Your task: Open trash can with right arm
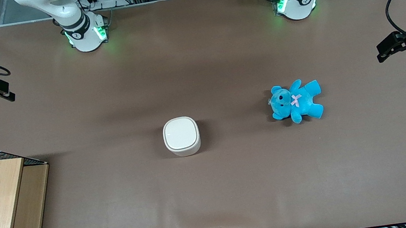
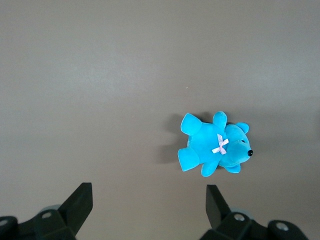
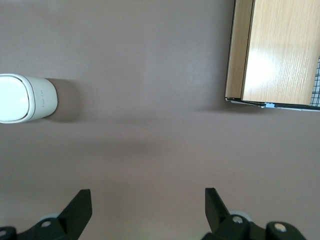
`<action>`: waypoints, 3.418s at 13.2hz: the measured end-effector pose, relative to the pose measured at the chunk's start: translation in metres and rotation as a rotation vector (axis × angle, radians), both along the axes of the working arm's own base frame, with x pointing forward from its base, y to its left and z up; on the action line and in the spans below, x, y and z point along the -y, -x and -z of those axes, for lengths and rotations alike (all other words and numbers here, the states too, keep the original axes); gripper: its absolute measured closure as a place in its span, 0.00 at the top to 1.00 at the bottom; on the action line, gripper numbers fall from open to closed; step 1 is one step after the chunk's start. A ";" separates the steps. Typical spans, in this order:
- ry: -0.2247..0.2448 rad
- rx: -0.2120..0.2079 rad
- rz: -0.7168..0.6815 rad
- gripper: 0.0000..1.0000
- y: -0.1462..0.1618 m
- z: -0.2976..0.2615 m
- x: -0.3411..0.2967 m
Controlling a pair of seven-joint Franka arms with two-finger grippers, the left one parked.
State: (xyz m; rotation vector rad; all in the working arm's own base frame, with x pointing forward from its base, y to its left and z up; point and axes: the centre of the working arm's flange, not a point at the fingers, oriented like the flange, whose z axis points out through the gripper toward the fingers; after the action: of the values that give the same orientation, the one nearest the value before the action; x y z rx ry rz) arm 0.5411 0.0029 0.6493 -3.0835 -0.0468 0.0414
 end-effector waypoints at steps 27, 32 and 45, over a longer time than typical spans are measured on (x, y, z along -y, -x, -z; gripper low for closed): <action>0.038 0.033 -0.059 0.11 -0.061 0.257 -0.346; 0.015 0.051 -0.053 0.11 -0.075 0.289 -0.360; 0.036 0.024 -0.078 0.12 -0.071 0.325 -0.379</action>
State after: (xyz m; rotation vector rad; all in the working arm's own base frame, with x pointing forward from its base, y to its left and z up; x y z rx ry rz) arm 0.6123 0.3817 0.3239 -3.1169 -0.1686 0.0094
